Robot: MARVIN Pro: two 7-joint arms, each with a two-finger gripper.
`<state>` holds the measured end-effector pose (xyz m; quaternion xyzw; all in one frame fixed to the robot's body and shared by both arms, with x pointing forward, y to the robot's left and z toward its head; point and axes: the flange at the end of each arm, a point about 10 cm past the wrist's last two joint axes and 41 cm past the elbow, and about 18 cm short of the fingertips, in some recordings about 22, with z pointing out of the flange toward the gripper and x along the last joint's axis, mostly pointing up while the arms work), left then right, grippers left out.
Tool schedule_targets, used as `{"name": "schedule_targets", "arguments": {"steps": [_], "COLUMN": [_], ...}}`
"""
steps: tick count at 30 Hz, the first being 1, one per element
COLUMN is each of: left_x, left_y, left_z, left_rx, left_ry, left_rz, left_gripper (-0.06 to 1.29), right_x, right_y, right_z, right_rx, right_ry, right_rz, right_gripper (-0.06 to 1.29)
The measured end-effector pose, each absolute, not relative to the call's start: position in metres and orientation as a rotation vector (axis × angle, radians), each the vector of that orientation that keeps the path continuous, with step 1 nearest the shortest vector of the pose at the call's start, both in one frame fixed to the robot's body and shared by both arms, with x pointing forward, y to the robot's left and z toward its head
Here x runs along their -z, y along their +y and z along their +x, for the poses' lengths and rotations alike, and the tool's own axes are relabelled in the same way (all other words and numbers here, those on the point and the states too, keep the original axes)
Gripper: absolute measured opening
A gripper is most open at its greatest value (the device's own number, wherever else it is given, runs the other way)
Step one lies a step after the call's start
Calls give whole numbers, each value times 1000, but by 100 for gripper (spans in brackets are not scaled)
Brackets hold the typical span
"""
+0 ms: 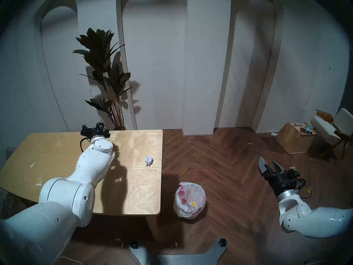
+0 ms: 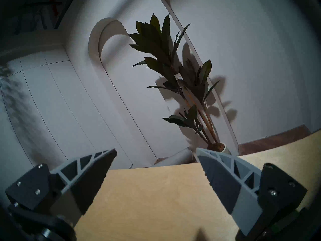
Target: Put the trash into the trash bin on the ground
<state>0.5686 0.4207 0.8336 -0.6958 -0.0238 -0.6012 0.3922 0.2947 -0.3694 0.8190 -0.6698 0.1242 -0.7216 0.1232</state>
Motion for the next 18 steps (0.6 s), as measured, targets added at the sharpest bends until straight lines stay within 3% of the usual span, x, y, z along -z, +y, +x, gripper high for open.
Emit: {"name": "schedule_targets", "arguments": {"steps": [18], "left_x": [-877], "left_y": [459], "left_z": [566], "left_rx": [1589], "left_ry": [3], "left_rz": [-1652], "left_gripper": [122], "right_x": [-818], "right_y": [-369], "right_z": [294], "right_rx": [2102], "right_ry": [361], "right_rz": [-1956], "right_gripper": [123]}}
